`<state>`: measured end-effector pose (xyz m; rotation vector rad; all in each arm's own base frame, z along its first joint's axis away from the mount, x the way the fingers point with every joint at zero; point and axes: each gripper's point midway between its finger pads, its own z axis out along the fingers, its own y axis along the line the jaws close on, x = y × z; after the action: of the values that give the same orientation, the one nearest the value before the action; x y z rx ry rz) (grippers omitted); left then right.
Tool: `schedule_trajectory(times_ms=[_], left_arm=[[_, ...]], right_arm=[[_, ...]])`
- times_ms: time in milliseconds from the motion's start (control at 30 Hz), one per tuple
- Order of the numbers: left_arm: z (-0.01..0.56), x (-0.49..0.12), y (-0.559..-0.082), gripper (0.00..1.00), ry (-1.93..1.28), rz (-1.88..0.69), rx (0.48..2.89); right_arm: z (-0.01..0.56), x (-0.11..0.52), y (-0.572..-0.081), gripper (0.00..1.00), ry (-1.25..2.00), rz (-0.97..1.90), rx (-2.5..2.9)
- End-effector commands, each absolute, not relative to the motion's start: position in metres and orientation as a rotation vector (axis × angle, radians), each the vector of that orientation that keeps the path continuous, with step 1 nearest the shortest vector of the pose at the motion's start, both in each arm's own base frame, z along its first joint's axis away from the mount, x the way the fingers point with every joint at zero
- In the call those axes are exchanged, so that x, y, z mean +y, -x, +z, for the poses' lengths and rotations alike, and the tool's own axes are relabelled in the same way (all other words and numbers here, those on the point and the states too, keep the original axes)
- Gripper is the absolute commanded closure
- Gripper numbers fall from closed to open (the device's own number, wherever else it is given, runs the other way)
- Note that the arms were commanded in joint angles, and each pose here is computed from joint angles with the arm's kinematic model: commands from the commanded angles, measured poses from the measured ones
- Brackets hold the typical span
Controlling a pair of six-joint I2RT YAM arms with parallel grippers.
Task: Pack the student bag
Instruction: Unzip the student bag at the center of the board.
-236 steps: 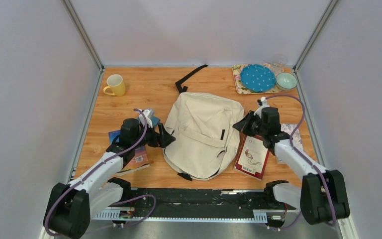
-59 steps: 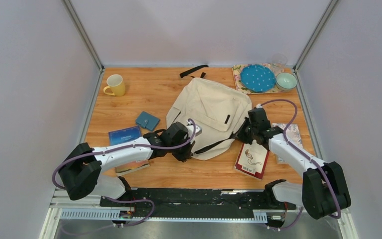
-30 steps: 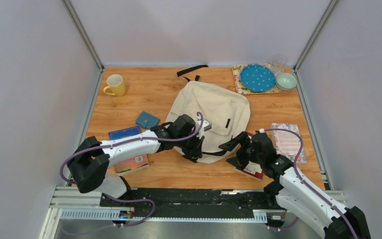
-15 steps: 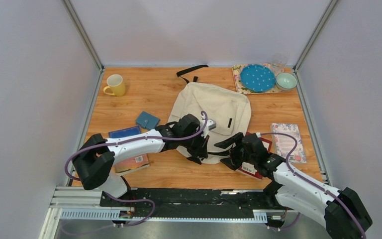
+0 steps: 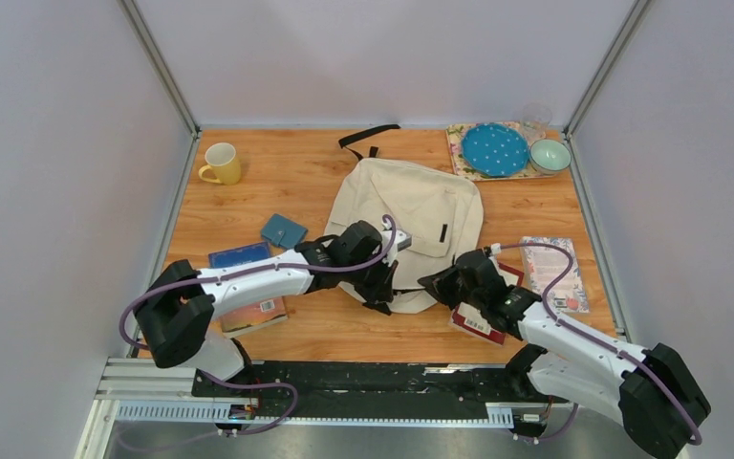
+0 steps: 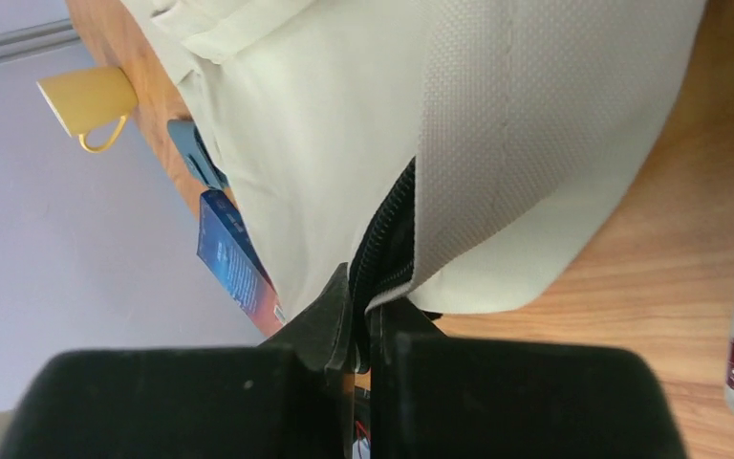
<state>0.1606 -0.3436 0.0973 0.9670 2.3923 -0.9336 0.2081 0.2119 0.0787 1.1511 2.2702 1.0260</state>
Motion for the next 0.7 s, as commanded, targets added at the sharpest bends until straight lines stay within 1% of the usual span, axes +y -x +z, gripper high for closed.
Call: schedule_trajectory(times_ms=[0, 67, 100, 167, 200, 267, 333, 467, 533, 567, 667], left_arm=[[0.085, -0.296, -0.170, 1.00, -0.968, -0.635, 2.394], [0.081, -0.275, -0.176, 1.00, -0.937, -0.526, 2.398], [0.069, -0.255, -0.180, 1.00, -0.909, -0.444, 2.433], [0.066, -0.239, -0.182, 1.00, -0.873, -0.419, 2.455], [0.059, -0.219, -0.189, 1.00, -0.816, -0.349, 2.489], [0.058, -0.201, -0.196, 1.00, -0.757, -0.283, 2.506], [0.054, -0.179, -0.203, 1.00, -0.699, -0.195, 2.534], [0.052, -0.157, -0.207, 1.00, -0.647, -0.104, 2.554], [0.051, -0.156, -0.202, 1.00, -0.668, -0.110, 2.566], [0.054, -0.160, -0.200, 1.00, -0.684, -0.149, 2.557], [0.063, -0.188, -0.186, 1.00, -0.776, -0.402, 2.501]], right_arm=[[0.112, 0.204, -0.242, 1.00, -0.964, 0.932, 2.164], [0.115, 0.204, -0.243, 1.00, -0.837, 0.896, 2.194], [0.117, 0.206, -0.244, 1.00, -0.802, 0.878, 2.213], [0.116, 0.209, -0.243, 1.00, -0.691, 0.858, 2.249], [0.116, 0.211, -0.243, 1.00, -0.661, 0.854, 2.262], [0.118, 0.215, -0.242, 1.00, -0.537, 0.854, 2.285], [0.118, 0.215, -0.243, 1.00, -0.480, 0.833, 2.295], [0.126, 0.214, -0.249, 1.00, -0.364, 0.802, 2.289], [0.126, 0.214, -0.253, 1.00, -0.287, 0.775, 2.300], [0.134, 0.221, -0.253, 1.00, -0.239, 0.813, 2.303], [0.137, 0.232, -0.259, 1.00, -0.098, 0.818, 2.317]])
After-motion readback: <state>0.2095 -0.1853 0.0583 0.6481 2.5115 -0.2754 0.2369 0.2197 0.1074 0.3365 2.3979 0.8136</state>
